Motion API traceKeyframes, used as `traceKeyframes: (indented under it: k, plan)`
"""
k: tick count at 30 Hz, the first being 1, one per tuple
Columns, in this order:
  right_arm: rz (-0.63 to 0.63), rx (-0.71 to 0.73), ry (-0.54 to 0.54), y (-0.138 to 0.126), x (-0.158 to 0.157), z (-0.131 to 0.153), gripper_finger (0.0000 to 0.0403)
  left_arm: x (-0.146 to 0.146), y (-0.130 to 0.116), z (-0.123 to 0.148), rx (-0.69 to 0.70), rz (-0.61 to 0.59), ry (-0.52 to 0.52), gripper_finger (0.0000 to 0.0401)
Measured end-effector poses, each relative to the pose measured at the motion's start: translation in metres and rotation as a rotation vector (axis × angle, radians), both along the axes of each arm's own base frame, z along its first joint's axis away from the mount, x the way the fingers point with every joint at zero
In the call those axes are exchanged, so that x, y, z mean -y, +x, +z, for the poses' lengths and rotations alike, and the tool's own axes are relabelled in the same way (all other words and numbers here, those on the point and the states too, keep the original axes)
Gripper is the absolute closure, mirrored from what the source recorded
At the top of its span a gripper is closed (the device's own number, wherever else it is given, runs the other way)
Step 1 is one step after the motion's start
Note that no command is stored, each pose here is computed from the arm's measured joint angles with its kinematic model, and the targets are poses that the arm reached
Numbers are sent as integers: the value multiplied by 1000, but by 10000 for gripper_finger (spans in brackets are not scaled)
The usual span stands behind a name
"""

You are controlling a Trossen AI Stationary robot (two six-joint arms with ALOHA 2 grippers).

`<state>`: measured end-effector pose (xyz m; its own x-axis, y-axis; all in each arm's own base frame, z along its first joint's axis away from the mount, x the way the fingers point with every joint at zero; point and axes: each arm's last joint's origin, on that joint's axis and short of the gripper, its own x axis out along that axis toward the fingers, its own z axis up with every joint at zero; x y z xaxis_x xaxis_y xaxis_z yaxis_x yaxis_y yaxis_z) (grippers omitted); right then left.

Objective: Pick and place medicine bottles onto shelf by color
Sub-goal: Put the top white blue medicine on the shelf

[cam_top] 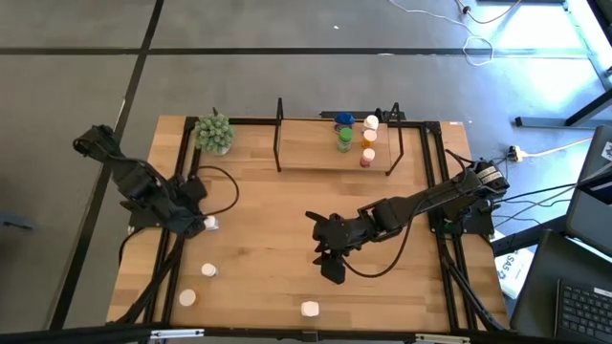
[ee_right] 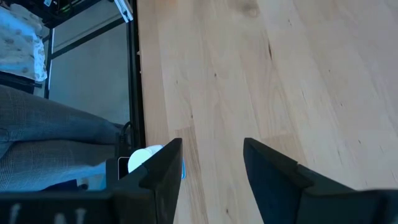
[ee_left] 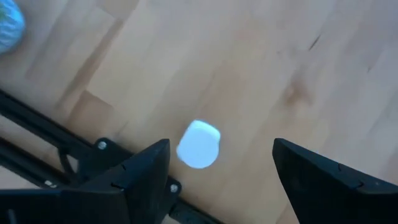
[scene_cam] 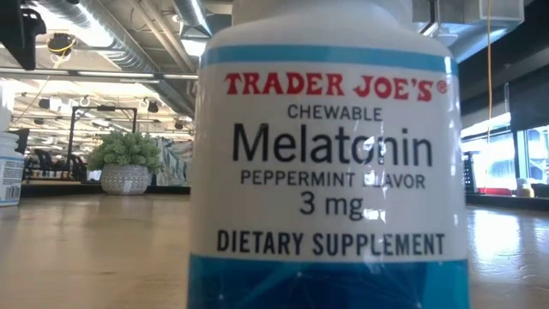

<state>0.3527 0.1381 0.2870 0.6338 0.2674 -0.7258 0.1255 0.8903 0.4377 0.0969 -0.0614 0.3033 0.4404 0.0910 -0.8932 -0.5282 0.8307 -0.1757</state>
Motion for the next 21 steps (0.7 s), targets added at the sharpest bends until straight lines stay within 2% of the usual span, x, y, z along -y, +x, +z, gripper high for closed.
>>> traceKeyframes:
  k: [10,21]
  plan:
    - [0,0,0,0,0,0,230,10,7,-34,-72,-186,-33,122]
    - [0,1,0,0,0,0,230,6,3,-61,-162,-279,63,129]
